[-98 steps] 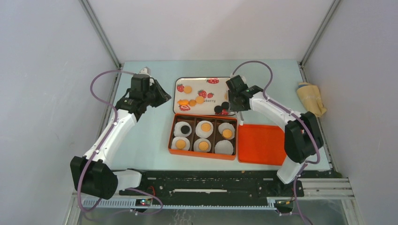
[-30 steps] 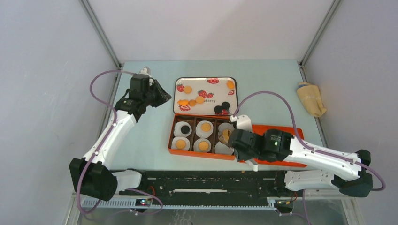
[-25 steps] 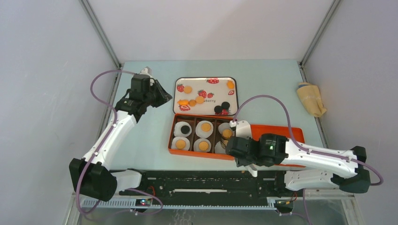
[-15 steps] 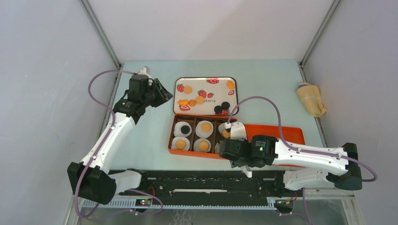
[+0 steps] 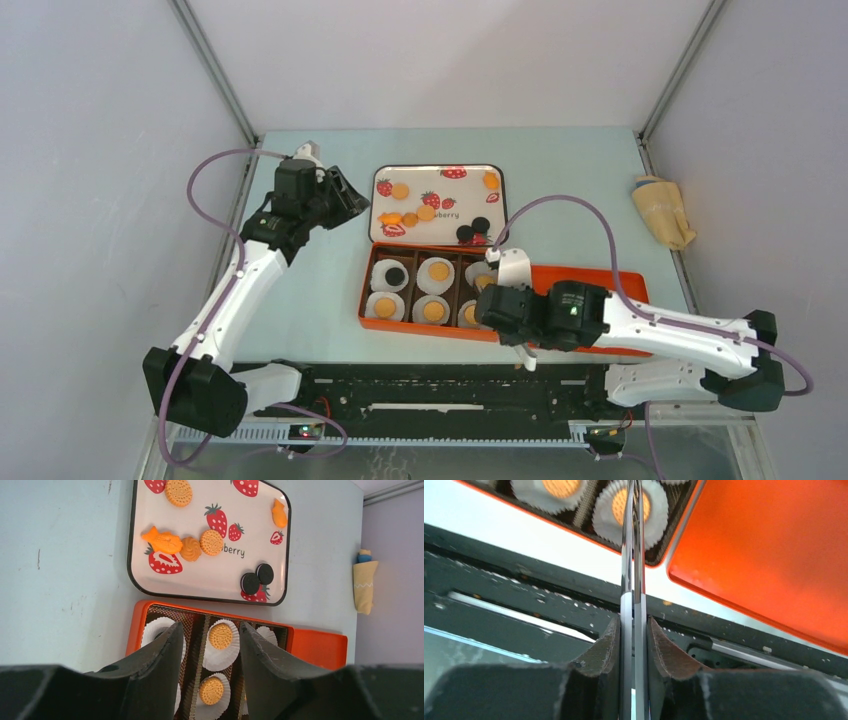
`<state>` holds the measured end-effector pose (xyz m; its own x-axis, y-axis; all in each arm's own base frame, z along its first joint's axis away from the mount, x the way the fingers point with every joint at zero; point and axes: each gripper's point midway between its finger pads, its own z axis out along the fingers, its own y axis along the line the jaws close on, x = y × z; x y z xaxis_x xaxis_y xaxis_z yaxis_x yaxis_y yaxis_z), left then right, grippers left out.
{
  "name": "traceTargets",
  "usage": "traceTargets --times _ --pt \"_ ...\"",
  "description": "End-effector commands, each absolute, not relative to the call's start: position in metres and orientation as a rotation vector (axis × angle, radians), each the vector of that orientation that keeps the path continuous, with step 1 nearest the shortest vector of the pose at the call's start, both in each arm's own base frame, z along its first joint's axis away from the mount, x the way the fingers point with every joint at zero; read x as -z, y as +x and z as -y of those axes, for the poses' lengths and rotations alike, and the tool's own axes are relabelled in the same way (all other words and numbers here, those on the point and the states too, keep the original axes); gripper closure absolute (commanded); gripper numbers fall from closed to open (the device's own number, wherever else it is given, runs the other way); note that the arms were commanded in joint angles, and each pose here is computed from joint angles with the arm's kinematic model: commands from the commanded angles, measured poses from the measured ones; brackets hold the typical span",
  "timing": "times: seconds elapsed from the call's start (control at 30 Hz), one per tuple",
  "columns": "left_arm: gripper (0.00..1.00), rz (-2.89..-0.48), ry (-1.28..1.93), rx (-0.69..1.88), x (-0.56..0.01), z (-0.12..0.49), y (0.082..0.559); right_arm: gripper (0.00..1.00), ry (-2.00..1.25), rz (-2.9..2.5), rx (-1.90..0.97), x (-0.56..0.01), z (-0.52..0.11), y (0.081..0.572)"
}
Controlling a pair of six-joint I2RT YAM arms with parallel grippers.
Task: Pack the cookies
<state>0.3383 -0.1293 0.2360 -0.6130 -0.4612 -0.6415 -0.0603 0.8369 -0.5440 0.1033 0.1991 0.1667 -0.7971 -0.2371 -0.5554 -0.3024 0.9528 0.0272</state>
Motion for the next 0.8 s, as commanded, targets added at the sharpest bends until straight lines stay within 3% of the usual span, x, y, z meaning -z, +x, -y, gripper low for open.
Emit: traceTargets --times 0.0,0.13,0.3,0.4,0.6,0.77 --pt "0.5 -2.119 -0.341 0.626 -0.256 0.132 0.341 0.82 -0.254 -2.361 -0.282 -0.229 -0.207 0.139" --pt "0.51 -2.122 -0.348 0.611 -0.254 0.13 0.343 0.83 -0.179 -2.275 -0.303 -0.26 -0.203 0.177" --pt "0.59 -2.146 -0.351 0.606 -0.246 0.132 0.346 0.83 0.019 -2.211 -0.224 -0.272 -0.173 0.259" --pt "0.67 -2.16 -0.349 0.602 -0.241 0.132 0.348 0.83 0.111 -2.222 -0.161 -0.26 -0.15 0.316" --pt "0.99 -2.183 -0.336 0.601 -0.233 0.135 0.353 0.85 0.168 -2.38 0.025 -0.19 -0.124 0.425" --pt "1.0 -2.203 -0.345 0.604 -0.225 0.138 0.359 0.88 0.127 -2.393 0.178 -0.163 -0.124 0.491"
